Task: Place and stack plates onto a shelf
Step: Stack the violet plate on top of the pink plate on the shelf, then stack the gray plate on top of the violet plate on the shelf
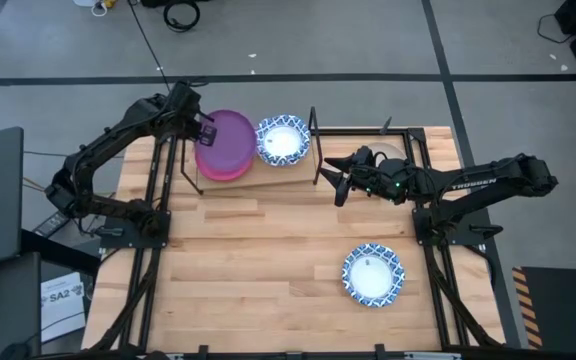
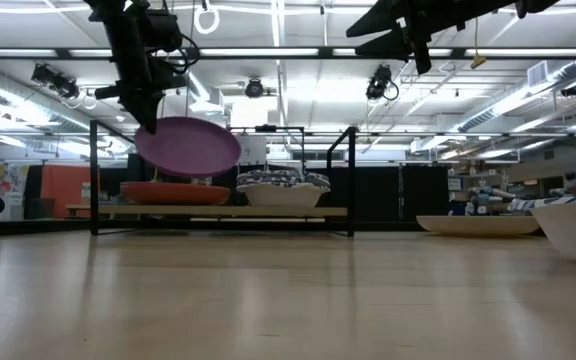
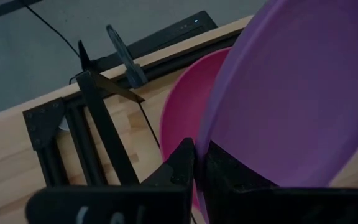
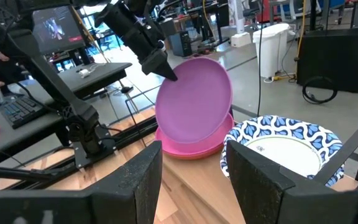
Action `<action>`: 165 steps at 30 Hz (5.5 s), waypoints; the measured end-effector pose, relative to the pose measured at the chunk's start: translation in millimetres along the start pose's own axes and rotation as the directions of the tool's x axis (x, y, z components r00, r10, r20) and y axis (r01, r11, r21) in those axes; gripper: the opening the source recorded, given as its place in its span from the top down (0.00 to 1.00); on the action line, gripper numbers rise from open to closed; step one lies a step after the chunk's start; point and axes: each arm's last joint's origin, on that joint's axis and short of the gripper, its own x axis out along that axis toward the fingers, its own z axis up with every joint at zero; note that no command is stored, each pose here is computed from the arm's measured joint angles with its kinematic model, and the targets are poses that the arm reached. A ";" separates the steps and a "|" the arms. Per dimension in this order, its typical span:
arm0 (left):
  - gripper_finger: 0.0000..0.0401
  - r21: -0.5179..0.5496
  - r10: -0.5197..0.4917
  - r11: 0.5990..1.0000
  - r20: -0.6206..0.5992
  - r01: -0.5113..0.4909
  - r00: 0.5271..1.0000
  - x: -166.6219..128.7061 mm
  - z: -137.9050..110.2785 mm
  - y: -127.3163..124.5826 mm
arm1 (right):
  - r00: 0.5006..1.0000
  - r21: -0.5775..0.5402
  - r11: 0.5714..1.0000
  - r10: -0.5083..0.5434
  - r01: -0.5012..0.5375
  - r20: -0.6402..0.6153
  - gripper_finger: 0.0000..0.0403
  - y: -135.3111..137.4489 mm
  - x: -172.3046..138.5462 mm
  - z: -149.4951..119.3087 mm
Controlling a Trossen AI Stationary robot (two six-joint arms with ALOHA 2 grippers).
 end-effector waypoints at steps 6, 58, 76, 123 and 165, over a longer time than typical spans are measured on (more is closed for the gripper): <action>0.94 0.006 0.000 1.000 -0.017 0.000 1.000 0.0 -1.7 0.2 | 1.000 0.000 1.000 0.000 0.000 0.000 0.54 0.0 0.0 0.0; 0.53 0.129 0.053 0.991 -0.075 -0.043 0.996 20.2 -1.7 -18.1 | 1.000 -0.009 1.000 -0.005 0.005 -0.016 0.54 -0.6 0.0 -1.7; 0.54 0.168 -0.127 0.979 0.085 0.112 0.988 14.8 13.1 -31.4 | 0.996 -0.046 0.999 -0.029 0.025 -0.079 0.54 -3.1 -0.3 -8.3; 0.54 0.686 -0.698 0.545 0.052 0.483 0.714 -83.2 -90.5 -189.1 | 0.670 -0.389 0.887 -0.448 0.249 -0.592 0.54 -73.3 -59.8 -31.9; 0.54 0.691 -0.703 0.536 0.047 0.485 0.709 -84.7 -92.7 -190.3 | 0.498 -0.382 0.843 -0.534 0.380 -0.684 0.54 -126.8 -4.5 -123.8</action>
